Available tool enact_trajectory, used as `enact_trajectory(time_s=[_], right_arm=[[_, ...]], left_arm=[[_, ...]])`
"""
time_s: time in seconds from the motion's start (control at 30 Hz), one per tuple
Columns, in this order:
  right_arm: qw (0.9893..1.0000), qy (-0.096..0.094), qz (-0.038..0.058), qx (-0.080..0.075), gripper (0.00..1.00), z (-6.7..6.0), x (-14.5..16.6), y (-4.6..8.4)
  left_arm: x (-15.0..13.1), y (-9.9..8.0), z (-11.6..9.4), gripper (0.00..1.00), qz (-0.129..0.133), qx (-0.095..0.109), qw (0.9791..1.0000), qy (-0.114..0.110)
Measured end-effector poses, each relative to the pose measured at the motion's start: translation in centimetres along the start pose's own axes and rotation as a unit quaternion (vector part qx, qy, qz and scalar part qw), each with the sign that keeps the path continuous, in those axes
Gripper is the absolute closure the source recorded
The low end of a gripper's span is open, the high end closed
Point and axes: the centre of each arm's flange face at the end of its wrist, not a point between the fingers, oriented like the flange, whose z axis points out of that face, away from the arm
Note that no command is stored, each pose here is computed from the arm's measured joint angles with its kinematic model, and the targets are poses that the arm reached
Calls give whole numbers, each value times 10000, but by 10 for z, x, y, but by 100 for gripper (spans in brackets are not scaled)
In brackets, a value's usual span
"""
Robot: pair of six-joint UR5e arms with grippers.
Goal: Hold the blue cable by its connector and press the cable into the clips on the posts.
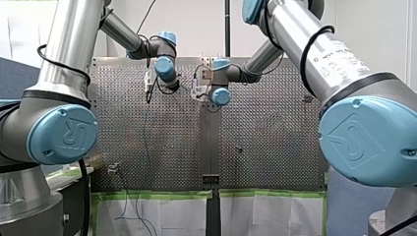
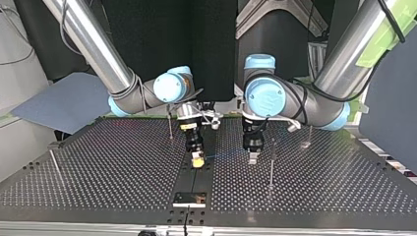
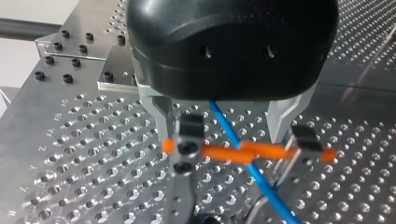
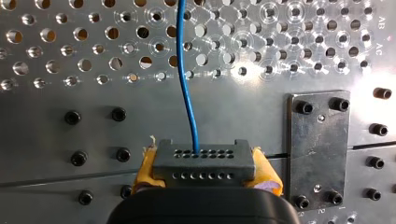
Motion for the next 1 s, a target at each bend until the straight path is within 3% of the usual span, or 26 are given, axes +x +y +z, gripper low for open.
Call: enact_trajectory(time_s=[0.53,0.6,0.63,0.7,0.73,0.77,0.8,0.87,1.0], right_arm=[[10000,-19,-3,-5,100,0,-2,0],[10000,-24,-4,-4,100,0,-2,0],[10000,-28,-6,-4,100,-1,-2,0],[10000,-35,-9,-4,100,-1,-2,0],[10000,-40,-10,-4,100,-1,-2,0],[10000,-44,-11,-3,100,-1,-2,0],[10000,-47,-11,-2,100,-1,-3,-1],[10000,-51,-12,-1,100,-1,-3,-1],[10000,-54,-13,-2,100,-1,-3,-1]], left_arm=[[-9,0,4,0,165,-201,9995,-193],[-10,0,4,27,167,-206,9994,-213],[-10,0,4,27,165,-206,9994,-233],[-11,-2,5,55,158,-201,9993,-280],[-12,-3,5,55,154,-202,9992,-305],[-12,-3,4,80,151,-207,9992,-320],[-12,-4,4,94,150,-217,9991,-330],[-12,-4,4,100,145,-259,9990,-346],[-13,-4,3,100,127,-348,9985,-394]])
